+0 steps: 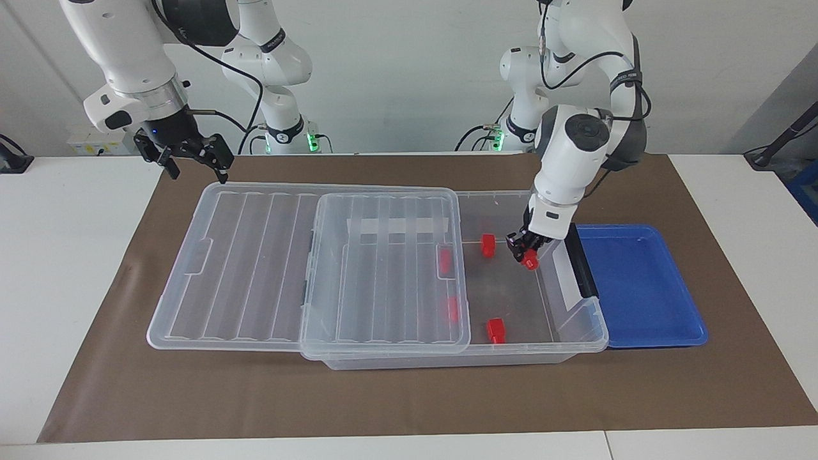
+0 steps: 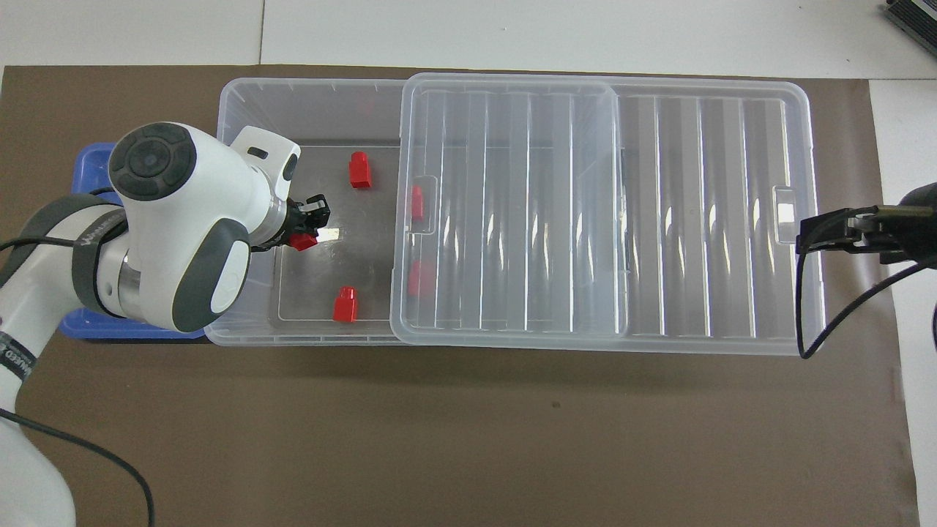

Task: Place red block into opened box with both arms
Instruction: 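Carry the red block with the left gripper into the open box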

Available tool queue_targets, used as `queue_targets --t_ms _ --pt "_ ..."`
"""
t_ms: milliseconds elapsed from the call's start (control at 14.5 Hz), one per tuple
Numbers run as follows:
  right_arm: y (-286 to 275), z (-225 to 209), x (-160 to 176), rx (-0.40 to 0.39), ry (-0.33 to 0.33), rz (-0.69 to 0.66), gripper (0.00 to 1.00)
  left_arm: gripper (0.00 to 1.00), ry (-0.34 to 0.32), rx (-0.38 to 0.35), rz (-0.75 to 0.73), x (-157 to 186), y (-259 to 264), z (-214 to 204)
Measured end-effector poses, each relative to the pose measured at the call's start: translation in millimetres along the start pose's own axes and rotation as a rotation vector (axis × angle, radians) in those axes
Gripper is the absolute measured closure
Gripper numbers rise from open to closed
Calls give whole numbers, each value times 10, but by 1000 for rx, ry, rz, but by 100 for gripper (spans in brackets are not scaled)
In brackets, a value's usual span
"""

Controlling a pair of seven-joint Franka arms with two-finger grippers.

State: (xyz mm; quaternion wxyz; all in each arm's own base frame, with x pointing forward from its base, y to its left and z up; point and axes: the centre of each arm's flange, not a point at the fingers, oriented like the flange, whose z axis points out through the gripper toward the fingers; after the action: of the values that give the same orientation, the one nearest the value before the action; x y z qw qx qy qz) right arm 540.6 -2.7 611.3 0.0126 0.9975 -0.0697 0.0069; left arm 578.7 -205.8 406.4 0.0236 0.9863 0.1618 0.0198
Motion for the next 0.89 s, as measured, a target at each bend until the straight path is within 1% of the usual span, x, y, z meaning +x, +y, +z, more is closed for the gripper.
queue_targets --t_ms 275,482,551,688,895 --pt "1 0 0 0 0 0 0 66 7 21 47 -46 93 557" --pt "3 0 0 0 0 1 0 66 17 6 66 -37 178 961" --pt "4 0 0 0 0 1 0 66 23 0 65 -19 178 1013" --pt "4 0 1 0 0 1 0 66 35 -8 63 7 178 983" --pt "11 1 1 0 0 2 0 66 31 -1 60 19 157 985"
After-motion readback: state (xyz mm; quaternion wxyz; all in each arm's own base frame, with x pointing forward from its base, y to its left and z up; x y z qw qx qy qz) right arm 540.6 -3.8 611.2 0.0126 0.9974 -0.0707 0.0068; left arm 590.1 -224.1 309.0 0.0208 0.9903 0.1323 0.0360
